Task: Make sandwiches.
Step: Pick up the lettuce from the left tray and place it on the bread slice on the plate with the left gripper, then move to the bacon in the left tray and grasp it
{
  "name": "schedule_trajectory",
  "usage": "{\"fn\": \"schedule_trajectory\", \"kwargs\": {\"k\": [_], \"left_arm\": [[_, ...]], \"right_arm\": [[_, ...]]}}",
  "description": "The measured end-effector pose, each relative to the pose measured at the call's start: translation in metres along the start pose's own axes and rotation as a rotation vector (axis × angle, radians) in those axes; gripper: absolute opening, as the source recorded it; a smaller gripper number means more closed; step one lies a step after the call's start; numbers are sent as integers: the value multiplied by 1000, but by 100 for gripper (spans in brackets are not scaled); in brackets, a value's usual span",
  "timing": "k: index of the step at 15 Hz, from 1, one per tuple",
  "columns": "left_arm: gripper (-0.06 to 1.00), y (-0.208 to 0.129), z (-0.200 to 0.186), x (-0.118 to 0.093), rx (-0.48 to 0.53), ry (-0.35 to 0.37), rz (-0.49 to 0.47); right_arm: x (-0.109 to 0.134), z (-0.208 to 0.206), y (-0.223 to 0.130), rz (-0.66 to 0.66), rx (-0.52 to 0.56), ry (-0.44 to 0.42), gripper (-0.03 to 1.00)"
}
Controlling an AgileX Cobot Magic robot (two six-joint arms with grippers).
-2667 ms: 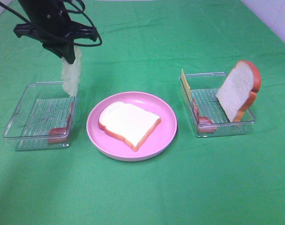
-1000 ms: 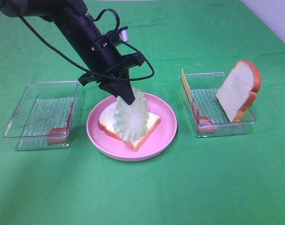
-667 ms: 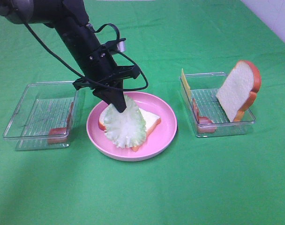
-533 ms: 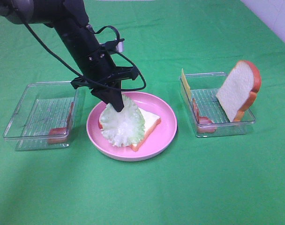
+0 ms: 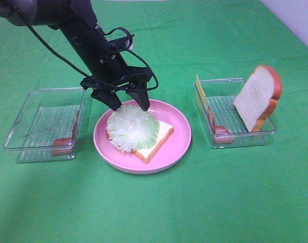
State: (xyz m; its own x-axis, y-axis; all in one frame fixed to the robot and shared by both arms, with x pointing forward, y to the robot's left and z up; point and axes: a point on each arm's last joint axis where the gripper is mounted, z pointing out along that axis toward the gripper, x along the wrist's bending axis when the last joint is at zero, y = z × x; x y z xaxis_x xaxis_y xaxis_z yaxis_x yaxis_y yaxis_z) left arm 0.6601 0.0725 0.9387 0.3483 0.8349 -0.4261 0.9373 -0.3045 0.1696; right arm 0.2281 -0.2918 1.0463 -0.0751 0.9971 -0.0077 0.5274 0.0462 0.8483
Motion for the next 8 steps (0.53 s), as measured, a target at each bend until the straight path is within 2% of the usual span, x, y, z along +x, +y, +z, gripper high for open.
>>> {"fn": "schedule_trajectory", "kwargs": {"k": [1, 4, 6, 8], "left_arm": [[76, 2, -3, -1, -10, 2, 7], [79, 15, -23, -9, -58, 28, 9], [79, 22, -44, -13, -63, 96, -26], [79, 32, -66, -13, -130, 199, -43]], "right_arm": [[0, 0, 0, 0, 0, 0, 75], [0, 0, 0, 0, 0, 0, 75], [0, 0, 0, 0, 0, 0, 75], [0, 0, 0, 0, 0, 0, 75]]}}
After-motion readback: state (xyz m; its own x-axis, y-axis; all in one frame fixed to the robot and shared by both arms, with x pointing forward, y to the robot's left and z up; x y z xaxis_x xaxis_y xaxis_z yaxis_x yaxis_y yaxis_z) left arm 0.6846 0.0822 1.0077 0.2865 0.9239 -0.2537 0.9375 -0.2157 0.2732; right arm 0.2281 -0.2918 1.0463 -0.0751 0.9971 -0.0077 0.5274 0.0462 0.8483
